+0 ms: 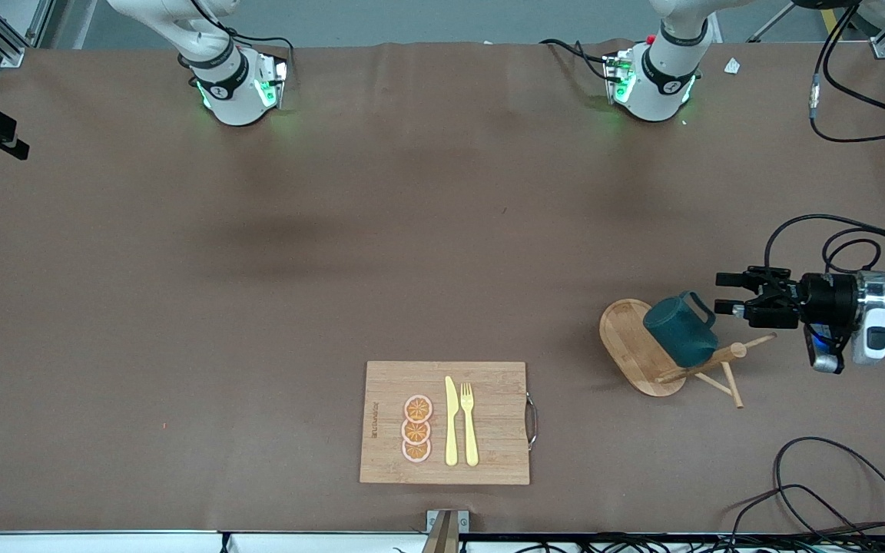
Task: Pass cup and hang on rack
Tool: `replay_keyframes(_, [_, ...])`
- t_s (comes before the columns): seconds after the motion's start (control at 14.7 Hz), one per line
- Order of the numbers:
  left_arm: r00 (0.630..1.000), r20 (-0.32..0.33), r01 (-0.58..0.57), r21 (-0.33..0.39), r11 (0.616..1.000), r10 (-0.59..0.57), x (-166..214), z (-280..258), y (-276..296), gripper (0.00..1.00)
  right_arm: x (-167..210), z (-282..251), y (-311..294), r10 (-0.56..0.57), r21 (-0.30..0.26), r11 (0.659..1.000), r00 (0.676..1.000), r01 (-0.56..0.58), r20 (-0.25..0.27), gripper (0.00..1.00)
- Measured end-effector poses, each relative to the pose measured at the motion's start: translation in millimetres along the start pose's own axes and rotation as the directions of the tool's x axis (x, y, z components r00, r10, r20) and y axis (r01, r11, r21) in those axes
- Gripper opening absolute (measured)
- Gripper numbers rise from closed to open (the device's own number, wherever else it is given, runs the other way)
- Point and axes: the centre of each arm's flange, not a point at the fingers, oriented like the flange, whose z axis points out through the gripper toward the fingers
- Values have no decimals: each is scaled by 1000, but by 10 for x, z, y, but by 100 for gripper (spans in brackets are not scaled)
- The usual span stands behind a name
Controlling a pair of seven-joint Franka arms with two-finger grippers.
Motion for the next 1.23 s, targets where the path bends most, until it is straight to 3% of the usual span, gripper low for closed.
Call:
replay_keyframes(0.2, [998, -46, 50, 6, 999, -50, -380, -212, 297, 100, 0, 0, -2, 0, 0, 1000, 1000, 0, 0, 100])
replay_keyframes(0.41, [992, -107, 76, 59, 995, -69, -738, -369, 500, 100, 0, 0, -3, -1, 0, 1000, 1000, 1, 0, 100])
replay_keyframes(0.54, [987, -153, 72, 121, 990, -53, -890, -405, 560, 100, 1, 0, -3, -1, 0, 1000, 1000, 1, 0, 100])
replay_keyframes(0.68, [979, -206, 56, 232, 971, -7, -1018, -349, 662, 100, 1, 0, -3, -2, 0, 1000, 1000, 2, 0, 100])
replay_keyframes(0.82, [965, -253, 28, 379, 925, 74, -1183, -185, 849, 100, 0, 0, -2, -19, -1, 1000, 1000, 19, 0, 100])
replay_keyframes(1.02, [931, -280, -36, 565, 825, 232, -1500, 71, 1116, 100, -1, 0, 15, -37, -15, 999, 999, 37, 2, 100])
replay_keyframes(1.23, [868, -256, -116, 729, 675, 425, -1753, 59, 1227, 100, -1, 0, 15, -40, -17, 999, 999, 40, 2, 100])
